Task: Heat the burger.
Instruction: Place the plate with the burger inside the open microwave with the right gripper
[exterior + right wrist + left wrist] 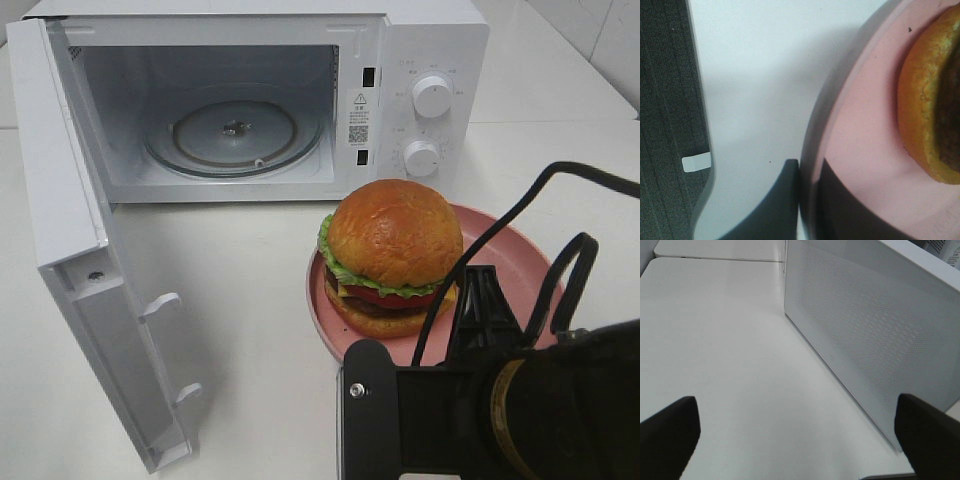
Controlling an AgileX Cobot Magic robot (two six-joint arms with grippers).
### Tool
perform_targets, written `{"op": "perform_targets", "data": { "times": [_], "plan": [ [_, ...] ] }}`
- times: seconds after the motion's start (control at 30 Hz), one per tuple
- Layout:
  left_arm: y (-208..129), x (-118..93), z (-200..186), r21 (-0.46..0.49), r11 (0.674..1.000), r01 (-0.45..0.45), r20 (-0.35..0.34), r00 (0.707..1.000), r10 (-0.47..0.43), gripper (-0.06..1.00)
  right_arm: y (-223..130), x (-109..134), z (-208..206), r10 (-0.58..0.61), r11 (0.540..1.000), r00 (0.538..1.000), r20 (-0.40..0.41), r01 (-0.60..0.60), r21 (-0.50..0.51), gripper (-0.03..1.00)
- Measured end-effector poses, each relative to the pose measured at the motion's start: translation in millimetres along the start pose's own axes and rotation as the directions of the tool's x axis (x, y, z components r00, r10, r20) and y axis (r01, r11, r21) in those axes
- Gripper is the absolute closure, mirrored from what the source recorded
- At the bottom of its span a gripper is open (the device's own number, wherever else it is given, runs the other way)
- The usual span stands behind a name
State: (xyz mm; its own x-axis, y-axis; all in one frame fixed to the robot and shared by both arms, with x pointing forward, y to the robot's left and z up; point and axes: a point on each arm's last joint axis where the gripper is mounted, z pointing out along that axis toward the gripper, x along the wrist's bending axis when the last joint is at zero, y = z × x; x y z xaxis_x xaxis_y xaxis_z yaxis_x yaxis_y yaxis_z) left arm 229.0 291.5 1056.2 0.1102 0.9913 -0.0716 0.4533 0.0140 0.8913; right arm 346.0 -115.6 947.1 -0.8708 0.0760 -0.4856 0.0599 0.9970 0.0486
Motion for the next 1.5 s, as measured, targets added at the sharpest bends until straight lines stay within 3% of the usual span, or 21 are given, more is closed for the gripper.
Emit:
{"op": "perform_targets", "data": {
  "times": [0.27, 0.47, 0.7, 1.17, 1.5],
  "plan": [
    [0.0, 0.0, 0.0, 0.000, 1.000, 0.000, 0.000, 1.000, 0.000, -0.03, -7.5, -17.3, 8.6, -0.089, 0.996, 0.996, 0.012, 0.089, 0.017, 0.92],
    [0.0, 0.0, 0.0, 0.000, 1.000, 0.000, 0.000, 1.000, 0.000, -0.03, -6.3, -29.4, 15.4, -0.187, 0.980, 0.982, 0.013, 0.188, -0.068, 0.92],
    [0.0, 0.0, 0.0, 0.000, 1.000, 0.000, 0.000, 1.000, 0.000, -0.03, -14.9, -42.1, 23.4, -0.262, 0.962, 0.965, -0.009, 0.261, -0.087, 0.92],
    [0.0, 0.0, 0.0, 0.000, 1.000, 0.000, 0.000, 1.000, 0.000, -0.03, -25.5, -52.8, 32.0, -0.352, 0.925, 0.933, -0.079, 0.334, -0.179, 0.92],
    [0.0, 0.0, 0.0, 0.000, 1.000, 0.000, 0.000, 1.000, 0.000, -0.03, -30.5, -59.6, 35.7, -0.389, 0.899, 0.918, -0.082, 0.359, -0.252, 0.92]
  ]
}}
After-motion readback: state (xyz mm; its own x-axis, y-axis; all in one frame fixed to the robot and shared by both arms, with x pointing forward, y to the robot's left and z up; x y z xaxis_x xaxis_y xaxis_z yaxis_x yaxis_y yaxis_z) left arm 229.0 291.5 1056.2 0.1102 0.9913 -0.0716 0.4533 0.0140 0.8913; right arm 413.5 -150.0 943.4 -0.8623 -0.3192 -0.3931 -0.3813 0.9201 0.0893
